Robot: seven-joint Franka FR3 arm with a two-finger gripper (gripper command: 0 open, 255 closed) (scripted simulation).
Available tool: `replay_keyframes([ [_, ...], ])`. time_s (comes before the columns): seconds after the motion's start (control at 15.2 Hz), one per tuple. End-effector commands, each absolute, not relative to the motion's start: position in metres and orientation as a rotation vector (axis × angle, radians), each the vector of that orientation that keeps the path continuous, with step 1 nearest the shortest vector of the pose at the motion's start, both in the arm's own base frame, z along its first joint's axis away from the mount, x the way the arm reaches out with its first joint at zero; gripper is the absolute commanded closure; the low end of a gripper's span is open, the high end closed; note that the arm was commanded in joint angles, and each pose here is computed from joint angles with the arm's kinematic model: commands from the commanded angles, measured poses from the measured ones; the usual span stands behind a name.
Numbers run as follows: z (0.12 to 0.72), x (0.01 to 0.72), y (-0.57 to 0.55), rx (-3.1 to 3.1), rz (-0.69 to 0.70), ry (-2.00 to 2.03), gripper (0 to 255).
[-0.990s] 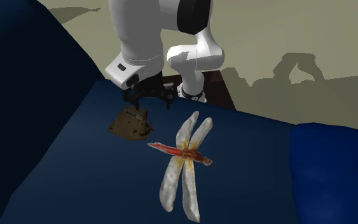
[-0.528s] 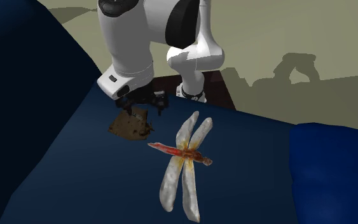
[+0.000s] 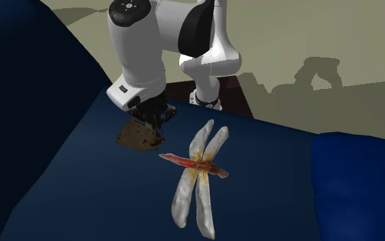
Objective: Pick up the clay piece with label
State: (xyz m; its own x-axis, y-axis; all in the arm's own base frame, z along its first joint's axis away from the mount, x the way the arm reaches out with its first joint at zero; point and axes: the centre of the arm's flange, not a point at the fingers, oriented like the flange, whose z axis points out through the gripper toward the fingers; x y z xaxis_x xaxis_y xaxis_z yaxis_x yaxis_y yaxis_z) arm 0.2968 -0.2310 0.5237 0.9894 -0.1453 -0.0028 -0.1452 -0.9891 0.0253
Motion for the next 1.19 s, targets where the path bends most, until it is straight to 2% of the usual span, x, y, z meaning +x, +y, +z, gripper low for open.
replay_keyframes([
  [0.0, 0.523, 0.297, -0.231, 3.108, -0.008, -0.227, 255],
  [0.26, 0.524, 0.297, -0.230, 3.108, -0.008, -0.227, 255],
  [1.12, 0.592, 0.297, -0.230, 3.108, -0.008, -0.227, 255],
])
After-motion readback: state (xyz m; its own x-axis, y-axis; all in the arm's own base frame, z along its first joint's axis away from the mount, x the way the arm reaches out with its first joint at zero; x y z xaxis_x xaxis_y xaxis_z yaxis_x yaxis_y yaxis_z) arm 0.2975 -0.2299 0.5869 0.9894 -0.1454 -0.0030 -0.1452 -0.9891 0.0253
